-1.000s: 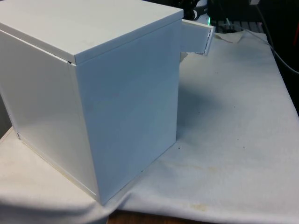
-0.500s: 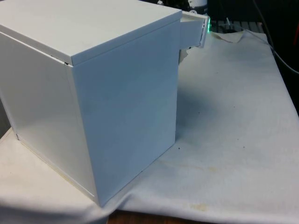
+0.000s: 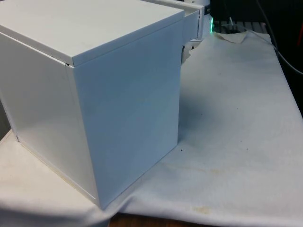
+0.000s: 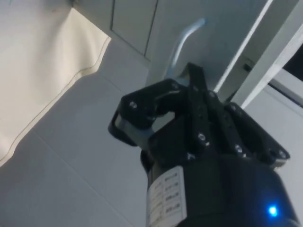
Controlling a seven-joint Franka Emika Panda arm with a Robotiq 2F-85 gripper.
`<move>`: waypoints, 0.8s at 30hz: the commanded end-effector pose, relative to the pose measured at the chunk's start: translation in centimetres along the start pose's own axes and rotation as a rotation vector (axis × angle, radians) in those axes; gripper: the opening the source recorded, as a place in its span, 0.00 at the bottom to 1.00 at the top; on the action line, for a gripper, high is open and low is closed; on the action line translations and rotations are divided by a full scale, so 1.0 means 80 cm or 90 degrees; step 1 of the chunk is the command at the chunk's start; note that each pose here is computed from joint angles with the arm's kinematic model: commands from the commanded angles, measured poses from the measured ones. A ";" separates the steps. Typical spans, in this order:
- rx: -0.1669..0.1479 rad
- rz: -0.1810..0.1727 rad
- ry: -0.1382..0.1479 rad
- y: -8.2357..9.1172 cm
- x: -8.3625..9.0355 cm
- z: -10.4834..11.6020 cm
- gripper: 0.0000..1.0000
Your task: Open the drawer, then close it.
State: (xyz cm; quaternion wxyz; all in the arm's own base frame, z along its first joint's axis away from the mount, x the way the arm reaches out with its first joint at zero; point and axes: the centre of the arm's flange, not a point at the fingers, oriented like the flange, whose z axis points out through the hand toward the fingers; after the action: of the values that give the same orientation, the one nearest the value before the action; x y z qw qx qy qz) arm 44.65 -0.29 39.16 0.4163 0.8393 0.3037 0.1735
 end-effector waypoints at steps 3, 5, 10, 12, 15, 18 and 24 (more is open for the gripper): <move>0.009 0.006 0.003 0.016 0.001 0.012 0.00; 0.011 0.009 0.006 0.021 0.002 0.016 0.00; 0.014 0.018 0.010 0.032 0.004 0.027 0.00; 0.015 0.022 0.012 0.037 0.004 0.033 0.00; 0.016 0.026 0.015 0.043 0.006 0.040 0.00; 0.009 0.032 0.017 0.046 0.004 0.044 0.00; 0.022 0.045 0.024 0.063 0.008 0.062 0.00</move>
State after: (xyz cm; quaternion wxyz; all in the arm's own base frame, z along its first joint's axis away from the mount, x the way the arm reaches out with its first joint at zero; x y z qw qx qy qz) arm 49.16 -4.79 40.23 0.3947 0.8514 0.2824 0.1987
